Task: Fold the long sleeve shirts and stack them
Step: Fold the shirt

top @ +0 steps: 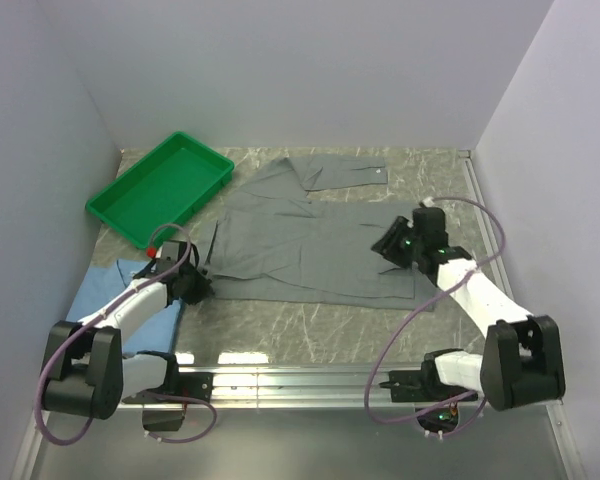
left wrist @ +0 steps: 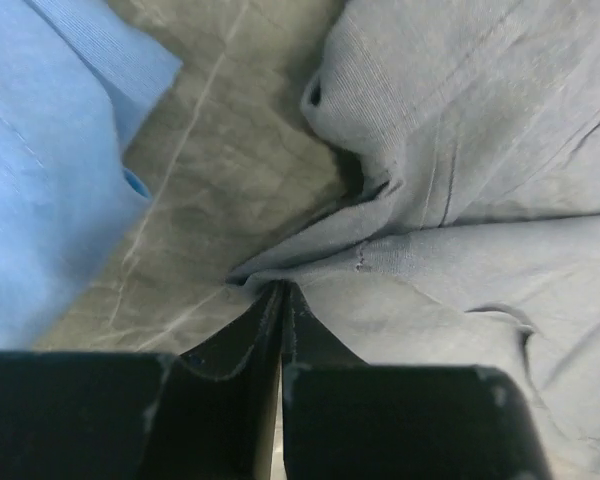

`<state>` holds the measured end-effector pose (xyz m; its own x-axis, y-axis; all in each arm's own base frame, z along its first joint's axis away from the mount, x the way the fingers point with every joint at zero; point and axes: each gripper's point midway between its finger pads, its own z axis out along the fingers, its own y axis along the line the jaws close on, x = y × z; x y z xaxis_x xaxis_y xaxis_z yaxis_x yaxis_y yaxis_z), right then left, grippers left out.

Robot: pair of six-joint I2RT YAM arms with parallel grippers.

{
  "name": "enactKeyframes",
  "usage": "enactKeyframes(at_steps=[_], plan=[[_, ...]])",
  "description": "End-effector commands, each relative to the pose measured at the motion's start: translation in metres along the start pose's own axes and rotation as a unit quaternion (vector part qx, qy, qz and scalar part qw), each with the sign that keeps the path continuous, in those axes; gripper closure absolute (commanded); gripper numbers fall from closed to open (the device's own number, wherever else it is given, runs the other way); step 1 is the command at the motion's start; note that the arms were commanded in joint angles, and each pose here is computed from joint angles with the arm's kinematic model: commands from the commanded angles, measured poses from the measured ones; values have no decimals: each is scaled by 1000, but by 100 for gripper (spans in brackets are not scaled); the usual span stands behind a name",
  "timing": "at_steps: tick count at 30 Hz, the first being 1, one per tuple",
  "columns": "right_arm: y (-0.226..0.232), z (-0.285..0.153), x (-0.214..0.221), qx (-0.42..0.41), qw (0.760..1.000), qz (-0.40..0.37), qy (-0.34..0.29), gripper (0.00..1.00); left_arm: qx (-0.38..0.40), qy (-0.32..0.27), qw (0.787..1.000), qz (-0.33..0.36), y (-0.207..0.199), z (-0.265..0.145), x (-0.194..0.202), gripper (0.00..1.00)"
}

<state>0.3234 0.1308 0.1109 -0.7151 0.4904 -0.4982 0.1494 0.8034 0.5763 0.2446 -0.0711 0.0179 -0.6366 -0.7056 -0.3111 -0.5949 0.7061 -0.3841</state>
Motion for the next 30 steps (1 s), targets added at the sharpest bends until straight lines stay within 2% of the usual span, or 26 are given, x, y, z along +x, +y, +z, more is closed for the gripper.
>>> enactKeyframes(at_steps=[1, 5, 10, 20, 21, 24, 26, 30], plan=[[-62, -25, 4, 103, 993, 59, -18, 50, -2, 14, 999, -29, 11, 6, 5, 91], [-103, -41, 14, 156, 979, 127, -26, 51, -7, 46, 997, -56, 25, 9, 20, 92], [-155, -54, 28, 212, 956, 200, -34, 52, -7, 56, 996, -67, 30, 9, 20, 93], [-201, -50, 50, 246, 922, 300, -9, 59, -4, 68, 993, -93, 37, 6, 25, 95], [-209, -55, 51, 260, 912, 318, -11, 59, -3, 71, 993, -98, 38, 5, 27, 96], [-227, -68, 48, 289, 891, 350, -32, 59, 1, 81, 990, -116, 41, 2, 36, 96], [-233, -79, 37, 303, 884, 349, -64, 59, 1, 78, 985, -152, 44, -3, 34, 97], [-235, -93, 25, 320, 877, 345, -97, 58, 28, 81, 982, -168, 35, -17, 35, 95]])
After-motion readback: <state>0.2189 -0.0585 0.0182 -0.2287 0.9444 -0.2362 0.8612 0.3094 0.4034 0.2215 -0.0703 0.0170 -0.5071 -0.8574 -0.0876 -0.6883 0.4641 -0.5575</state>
